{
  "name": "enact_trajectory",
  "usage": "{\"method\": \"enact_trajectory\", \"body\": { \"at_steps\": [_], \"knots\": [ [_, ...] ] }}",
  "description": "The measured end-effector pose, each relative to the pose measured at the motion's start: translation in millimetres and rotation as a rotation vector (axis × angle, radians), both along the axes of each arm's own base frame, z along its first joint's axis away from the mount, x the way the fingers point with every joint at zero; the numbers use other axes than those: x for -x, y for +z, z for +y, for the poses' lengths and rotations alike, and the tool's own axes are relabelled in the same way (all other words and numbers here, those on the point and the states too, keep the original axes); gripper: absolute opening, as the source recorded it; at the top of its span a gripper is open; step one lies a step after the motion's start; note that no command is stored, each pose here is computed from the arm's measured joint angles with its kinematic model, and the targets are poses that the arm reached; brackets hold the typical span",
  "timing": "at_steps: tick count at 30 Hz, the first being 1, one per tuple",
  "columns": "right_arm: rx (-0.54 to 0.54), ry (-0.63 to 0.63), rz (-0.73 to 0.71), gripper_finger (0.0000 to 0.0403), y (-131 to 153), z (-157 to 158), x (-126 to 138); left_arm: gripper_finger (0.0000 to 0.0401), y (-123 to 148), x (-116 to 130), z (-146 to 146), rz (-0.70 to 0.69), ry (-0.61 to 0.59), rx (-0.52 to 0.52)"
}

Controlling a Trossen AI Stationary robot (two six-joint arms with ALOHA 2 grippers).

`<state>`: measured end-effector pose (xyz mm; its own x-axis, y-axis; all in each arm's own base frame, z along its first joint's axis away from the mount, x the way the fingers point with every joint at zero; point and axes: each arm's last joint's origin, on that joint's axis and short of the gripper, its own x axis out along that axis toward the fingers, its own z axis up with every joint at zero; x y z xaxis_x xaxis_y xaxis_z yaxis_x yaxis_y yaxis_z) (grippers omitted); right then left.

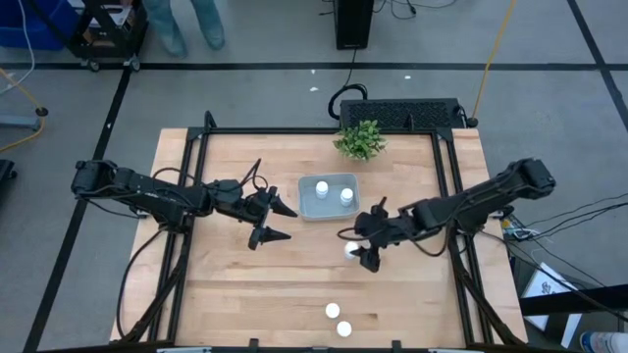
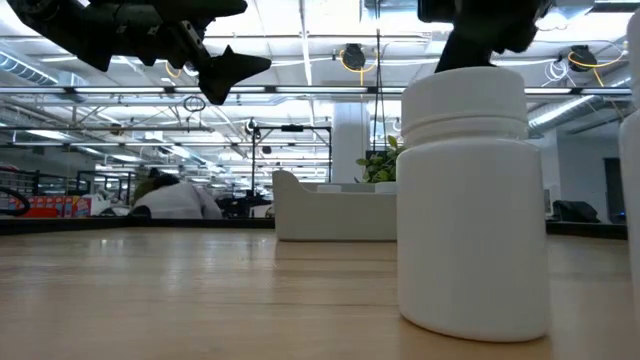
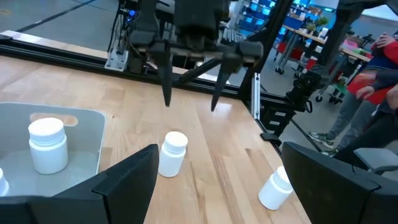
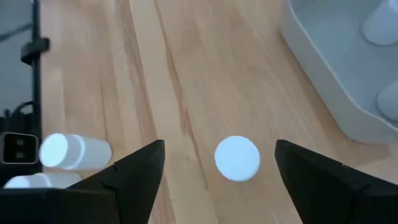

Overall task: Pick and place pill bottles into a basket
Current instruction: Put the white pill bottle into the gray bin

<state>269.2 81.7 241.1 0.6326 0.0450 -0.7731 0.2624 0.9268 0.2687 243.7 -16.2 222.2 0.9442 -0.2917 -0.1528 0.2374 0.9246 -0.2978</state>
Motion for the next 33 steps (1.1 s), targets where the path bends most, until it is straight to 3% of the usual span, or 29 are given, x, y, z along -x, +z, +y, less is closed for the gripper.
{"method": "enact_trajectory", "body": {
  "at_steps": [11,33],
  "knots": [
    [0.027,0.02,0.119,0.0307,-36.2,4.0,-17.9,0.0347,0.0,0.0,0.0,0.0,0.0,-0.001],
    [0.06,0.024,0.079,0.0313,-61.1,1.2,-11.9,0.0347,-0.1,0.0,0.1,-0.002,0.002,-0.008]
  ]
}}
